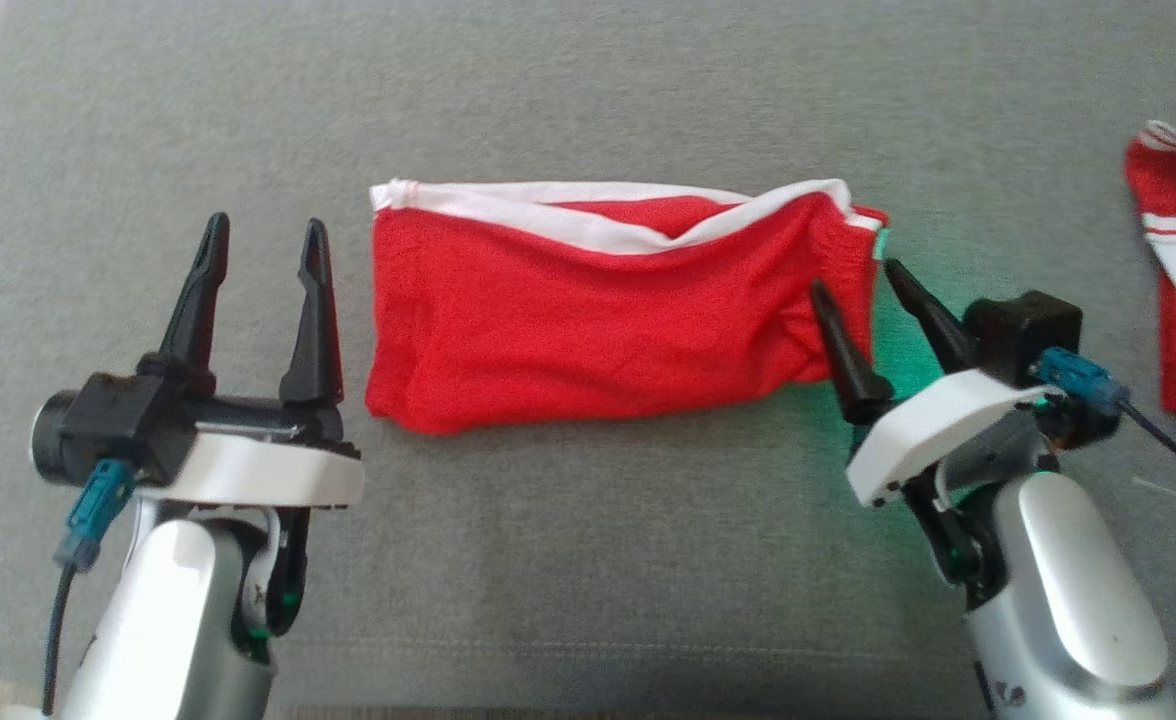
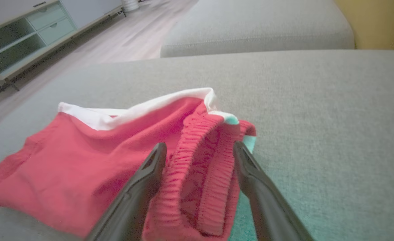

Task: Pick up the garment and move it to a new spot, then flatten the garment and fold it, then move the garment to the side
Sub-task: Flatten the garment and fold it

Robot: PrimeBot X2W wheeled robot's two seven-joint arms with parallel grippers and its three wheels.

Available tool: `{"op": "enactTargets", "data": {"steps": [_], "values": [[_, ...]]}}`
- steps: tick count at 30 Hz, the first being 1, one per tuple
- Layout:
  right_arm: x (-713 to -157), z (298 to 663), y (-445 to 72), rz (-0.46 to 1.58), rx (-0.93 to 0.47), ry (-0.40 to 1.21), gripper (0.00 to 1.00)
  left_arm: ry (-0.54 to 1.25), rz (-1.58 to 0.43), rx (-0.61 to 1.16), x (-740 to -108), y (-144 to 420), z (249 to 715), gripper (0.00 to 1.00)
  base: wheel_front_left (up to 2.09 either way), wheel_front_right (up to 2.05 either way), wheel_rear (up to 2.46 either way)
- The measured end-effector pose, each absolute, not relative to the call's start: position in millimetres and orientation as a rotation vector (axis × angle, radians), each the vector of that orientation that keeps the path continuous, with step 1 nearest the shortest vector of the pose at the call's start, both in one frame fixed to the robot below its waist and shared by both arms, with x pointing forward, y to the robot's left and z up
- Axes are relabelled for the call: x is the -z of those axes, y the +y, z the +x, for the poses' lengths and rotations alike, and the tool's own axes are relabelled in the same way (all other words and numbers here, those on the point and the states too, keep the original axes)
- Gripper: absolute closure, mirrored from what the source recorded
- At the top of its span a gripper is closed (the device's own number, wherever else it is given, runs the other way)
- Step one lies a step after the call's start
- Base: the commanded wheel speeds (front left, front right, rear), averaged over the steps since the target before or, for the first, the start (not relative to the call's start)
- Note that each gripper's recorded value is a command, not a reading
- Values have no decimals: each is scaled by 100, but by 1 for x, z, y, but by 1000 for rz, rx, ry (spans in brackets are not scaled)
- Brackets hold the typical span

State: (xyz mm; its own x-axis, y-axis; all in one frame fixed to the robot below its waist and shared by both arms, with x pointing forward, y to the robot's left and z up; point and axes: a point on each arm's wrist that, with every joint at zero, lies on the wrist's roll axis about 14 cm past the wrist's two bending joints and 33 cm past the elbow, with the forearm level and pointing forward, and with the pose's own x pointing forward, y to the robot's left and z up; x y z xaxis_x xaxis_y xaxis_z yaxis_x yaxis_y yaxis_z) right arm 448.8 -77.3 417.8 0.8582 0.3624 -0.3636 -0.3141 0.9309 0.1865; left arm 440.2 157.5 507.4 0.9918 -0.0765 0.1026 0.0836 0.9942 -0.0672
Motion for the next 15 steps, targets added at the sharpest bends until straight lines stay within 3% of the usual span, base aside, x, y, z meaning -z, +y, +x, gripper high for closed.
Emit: {"op": "enactTargets", "data": {"steps": [15], "values": [[-368, 459, -79, 172, -326, 584, 2, -88, -60, 65, -501, 165, 440, 0, 0, 0, 0]]}}
